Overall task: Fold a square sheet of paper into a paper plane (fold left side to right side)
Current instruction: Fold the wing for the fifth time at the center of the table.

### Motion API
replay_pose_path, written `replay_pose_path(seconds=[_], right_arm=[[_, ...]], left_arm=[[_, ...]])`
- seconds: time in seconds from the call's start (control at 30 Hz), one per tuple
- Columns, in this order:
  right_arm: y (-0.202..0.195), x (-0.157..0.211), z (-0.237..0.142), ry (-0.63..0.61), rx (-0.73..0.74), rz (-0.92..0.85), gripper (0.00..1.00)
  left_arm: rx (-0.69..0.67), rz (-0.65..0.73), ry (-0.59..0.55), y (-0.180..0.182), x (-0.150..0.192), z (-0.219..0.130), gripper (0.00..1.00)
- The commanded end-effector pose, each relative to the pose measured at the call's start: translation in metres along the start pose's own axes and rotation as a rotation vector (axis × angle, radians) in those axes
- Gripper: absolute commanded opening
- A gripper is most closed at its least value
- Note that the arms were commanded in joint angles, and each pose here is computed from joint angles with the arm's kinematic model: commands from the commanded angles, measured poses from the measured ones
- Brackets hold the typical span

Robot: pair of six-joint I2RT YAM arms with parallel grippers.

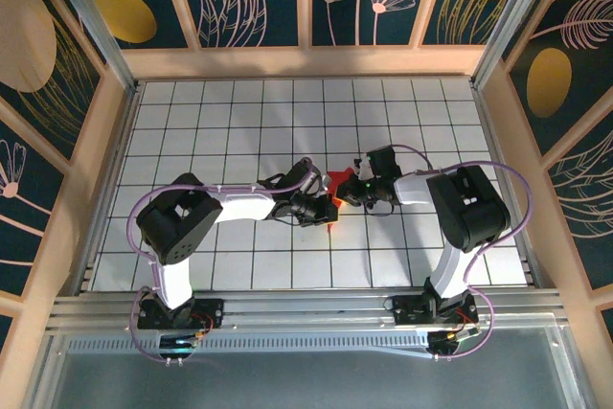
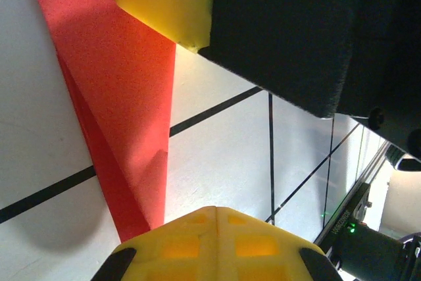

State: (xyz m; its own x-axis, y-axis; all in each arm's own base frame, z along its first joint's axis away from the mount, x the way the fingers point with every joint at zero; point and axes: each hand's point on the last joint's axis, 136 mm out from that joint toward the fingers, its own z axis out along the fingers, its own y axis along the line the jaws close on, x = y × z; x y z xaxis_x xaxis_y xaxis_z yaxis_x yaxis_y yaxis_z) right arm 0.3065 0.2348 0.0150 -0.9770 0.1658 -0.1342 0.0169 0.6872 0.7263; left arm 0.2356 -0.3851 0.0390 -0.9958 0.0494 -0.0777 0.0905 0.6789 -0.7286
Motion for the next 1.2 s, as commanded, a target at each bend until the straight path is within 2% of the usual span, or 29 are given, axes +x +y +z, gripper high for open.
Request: replay_pose_path(seconds=[0.0,1.17], right_arm=[[-0.051,0.026,0.008,0.061,0.196,0.056,0.0],[-0.054,0.029,0.012,0.077,0.222,0.051,0.0]], left_arm=[[-0.034,-0.014,0.021,0.01,0.005,0.007,0.0],[-0.093,-0.03,0.024,0.031,0.011,0.012,0.0]])
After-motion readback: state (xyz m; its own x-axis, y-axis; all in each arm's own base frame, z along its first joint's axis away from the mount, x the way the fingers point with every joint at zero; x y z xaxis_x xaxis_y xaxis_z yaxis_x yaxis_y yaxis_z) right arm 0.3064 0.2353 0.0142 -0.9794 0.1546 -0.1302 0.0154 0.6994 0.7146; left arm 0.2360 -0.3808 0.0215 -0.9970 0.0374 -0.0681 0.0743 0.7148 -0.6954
